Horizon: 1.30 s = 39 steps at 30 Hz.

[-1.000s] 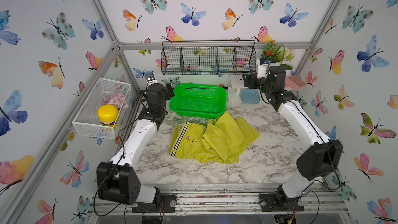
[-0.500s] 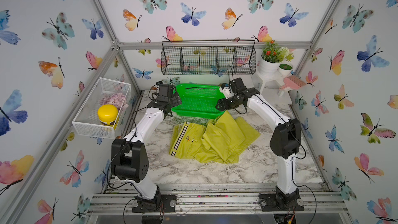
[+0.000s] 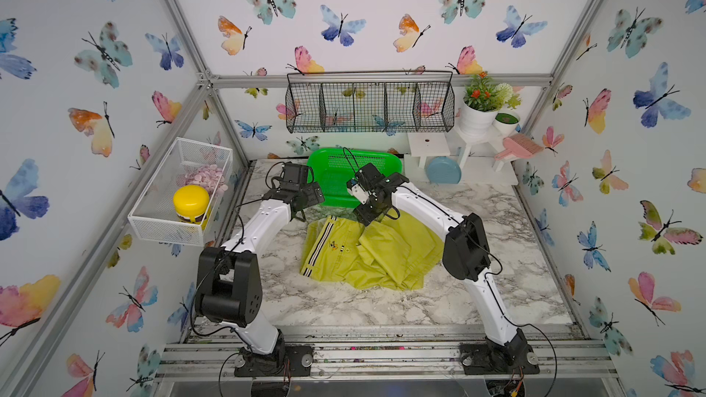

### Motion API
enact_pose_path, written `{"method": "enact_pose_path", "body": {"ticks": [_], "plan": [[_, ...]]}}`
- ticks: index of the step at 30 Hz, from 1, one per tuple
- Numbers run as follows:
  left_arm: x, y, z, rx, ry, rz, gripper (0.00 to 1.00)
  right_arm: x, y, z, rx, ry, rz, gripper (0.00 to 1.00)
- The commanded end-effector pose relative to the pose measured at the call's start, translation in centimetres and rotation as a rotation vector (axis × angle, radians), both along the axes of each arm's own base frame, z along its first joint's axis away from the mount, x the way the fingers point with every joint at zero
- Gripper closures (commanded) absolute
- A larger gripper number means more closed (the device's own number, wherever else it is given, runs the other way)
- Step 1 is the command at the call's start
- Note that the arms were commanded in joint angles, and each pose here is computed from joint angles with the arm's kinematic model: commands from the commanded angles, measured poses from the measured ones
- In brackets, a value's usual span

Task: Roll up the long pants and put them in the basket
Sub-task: Adjust the bin at the center of the board.

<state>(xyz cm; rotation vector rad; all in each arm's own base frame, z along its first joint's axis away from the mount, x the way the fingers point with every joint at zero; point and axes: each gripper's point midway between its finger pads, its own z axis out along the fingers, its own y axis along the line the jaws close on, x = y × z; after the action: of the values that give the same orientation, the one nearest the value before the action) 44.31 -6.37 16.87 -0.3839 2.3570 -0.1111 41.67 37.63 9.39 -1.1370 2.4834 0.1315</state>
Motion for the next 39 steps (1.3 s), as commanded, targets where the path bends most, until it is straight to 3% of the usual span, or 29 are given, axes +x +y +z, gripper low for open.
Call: {"method": "enact_pose_path", "body": {"ticks": [1, 10, 17, 23, 38, 39], "plan": [[-1.5, 0.4, 2.0, 0.009, -0.029, -0.018, 0.03, 1.8, -1.5, 0.3, -0.065, -0.06, -0.011, 0.29], [-1.7, 1.0, 1.5, 0.059, -0.019, -0.037, 0.01, 4.0, 0.5, -1.1, -0.018, -0.105, -0.022, 0.25], [-1.0, -1.2, -4.5, -0.05, 0.105, -0.06, 0.03, 4.2, 2.0, -2.0, 0.043, -0.105, 0.013, 0.22], [0.4, -2.6, -8.6, -0.062, 0.174, -0.093, 0.05, 5.4, 2.7, -2.0, 0.062, -0.156, 0.017, 0.19], [5.8, -3.0, -9.9, -0.04, 0.118, -0.068, 0.01, 5.6, 1.1, -3.2, 0.038, -0.151, -0.029, 0.16], [6.0, -3.0, -11.1, -0.035, 0.139, -0.067, 0.02, 5.6, 1.0, -3.3, 0.035, -0.15, -0.03, 0.16]]}}
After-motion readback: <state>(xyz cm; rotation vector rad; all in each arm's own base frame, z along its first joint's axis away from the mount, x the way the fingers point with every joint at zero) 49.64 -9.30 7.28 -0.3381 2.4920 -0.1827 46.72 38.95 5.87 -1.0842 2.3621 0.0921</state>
